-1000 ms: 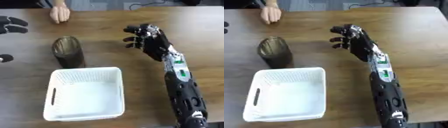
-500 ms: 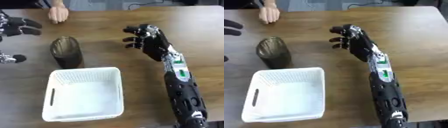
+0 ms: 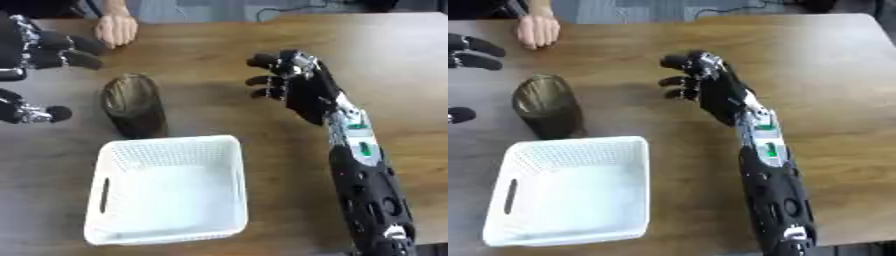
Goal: Pick up objects on the table and place them in the box.
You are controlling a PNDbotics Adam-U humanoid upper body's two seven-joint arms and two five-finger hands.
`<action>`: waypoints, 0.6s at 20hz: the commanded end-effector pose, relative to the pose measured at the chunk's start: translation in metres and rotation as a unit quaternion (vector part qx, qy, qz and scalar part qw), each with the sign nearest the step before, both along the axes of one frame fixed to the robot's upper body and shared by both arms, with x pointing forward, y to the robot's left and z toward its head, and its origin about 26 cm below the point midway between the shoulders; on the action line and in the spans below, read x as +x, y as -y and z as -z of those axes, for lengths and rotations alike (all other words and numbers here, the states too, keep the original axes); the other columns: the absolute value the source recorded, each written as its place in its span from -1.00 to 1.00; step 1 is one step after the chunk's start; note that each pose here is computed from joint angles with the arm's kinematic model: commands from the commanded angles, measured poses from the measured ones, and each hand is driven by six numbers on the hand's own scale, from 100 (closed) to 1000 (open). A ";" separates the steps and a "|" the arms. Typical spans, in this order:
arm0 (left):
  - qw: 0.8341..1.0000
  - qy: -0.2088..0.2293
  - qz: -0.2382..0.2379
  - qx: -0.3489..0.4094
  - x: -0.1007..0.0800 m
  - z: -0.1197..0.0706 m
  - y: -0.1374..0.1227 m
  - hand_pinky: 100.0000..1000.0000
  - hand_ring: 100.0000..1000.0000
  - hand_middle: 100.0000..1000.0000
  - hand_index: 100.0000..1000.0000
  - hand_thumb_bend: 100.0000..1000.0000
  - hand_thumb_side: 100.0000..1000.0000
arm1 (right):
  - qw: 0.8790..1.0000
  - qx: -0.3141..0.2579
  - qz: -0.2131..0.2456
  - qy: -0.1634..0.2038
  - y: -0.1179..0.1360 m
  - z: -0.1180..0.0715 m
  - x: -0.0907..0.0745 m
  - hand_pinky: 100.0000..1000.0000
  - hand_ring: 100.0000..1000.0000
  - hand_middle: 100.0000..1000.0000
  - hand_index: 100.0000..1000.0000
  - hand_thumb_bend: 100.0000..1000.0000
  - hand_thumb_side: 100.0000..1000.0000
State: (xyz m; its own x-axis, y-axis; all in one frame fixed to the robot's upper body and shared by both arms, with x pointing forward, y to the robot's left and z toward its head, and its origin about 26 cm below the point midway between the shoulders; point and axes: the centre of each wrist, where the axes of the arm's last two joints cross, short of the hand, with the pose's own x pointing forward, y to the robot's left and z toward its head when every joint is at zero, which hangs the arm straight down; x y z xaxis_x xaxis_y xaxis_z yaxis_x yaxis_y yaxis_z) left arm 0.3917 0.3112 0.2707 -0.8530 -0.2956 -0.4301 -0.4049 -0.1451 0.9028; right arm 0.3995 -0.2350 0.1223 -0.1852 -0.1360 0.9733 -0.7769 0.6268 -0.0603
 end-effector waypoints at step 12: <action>1.000 0.002 0.025 -0.003 0.004 -0.013 0.021 -1.00 -0.86 0.65 0.82 -0.52 -0.75 | 1.000 -0.003 -0.007 0.016 -0.004 -0.012 0.002 0.51 0.62 0.91 0.87 -1.00 1.00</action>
State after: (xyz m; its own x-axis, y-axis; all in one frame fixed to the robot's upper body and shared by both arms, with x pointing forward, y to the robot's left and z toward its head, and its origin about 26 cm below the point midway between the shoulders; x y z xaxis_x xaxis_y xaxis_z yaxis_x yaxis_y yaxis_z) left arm 0.3969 0.2908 0.2711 -0.8713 -0.2776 -0.4048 -0.3927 -0.1005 0.9142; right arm 0.3995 -0.2339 0.1224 -0.1852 -0.1360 0.9733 -0.7786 0.6246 -0.0609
